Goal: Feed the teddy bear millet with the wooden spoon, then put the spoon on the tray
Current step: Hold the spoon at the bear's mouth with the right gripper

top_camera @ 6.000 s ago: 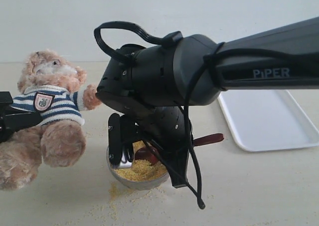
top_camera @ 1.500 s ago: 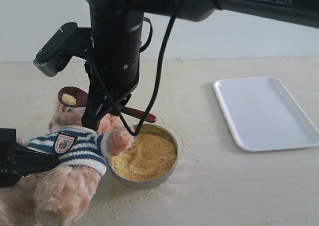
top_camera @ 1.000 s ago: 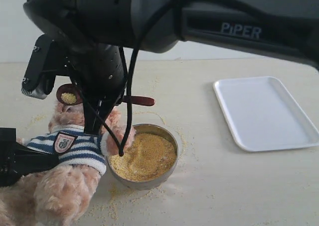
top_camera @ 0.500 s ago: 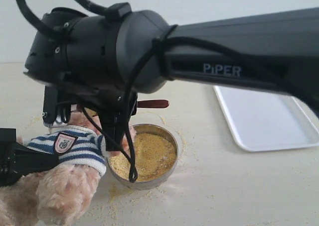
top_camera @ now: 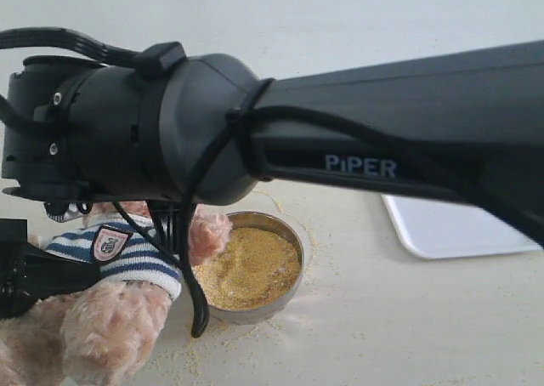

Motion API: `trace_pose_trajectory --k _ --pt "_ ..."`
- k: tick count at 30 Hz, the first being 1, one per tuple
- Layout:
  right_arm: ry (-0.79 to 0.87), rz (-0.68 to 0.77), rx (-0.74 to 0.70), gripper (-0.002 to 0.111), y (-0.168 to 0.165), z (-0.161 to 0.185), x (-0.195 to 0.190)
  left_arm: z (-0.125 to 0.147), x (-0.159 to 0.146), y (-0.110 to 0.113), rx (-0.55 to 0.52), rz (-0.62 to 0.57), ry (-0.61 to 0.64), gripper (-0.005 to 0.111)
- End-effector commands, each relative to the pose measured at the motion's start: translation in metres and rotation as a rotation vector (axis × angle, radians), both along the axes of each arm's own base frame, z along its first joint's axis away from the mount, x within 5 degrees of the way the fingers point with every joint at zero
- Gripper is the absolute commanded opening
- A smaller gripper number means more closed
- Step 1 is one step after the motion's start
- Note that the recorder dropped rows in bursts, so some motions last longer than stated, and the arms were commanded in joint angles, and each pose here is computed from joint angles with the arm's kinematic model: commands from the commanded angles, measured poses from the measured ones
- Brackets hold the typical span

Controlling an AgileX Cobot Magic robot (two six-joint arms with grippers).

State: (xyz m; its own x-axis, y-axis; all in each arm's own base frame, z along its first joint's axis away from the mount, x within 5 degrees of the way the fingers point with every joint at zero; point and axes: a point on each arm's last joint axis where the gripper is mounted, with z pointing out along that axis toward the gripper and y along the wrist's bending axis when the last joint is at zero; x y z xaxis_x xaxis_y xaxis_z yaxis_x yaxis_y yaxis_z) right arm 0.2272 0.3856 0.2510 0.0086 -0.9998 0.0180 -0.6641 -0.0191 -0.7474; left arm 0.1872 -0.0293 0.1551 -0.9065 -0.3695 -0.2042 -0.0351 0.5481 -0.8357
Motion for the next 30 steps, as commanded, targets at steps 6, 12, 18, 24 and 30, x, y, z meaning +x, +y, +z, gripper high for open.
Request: trace_pose_trajectory --k 6,12,18,24,30 --pt "-0.046 -0.007 -0.057 0.0 -0.001 0.005 -0.006 0.002 0.0 -0.001 -0.03 -0.009 -0.015 0.005" --pt "-0.066 0.026 -0.071 0.0 0.003 0.006 -0.013 0.002 0.0 -0.001 -0.023 -0.016 -0.034 0.005" --pt "-0.077 0.051 -0.08 0.0 0.007 0.007 -0.019 0.002 0.001 -0.001 -0.021 -0.015 -0.046 0.005" --pt "-0.141 0.053 -0.082 0.0 0.009 0.01 -0.017 0.002 0.001 -0.001 -0.009 -0.029 -0.066 0.005" --pt "-0.123 0.043 -0.117 0.0 0.01 -0.001 -0.017 0.002 0.0 -0.001 -0.003 -0.037 -0.074 0.005"
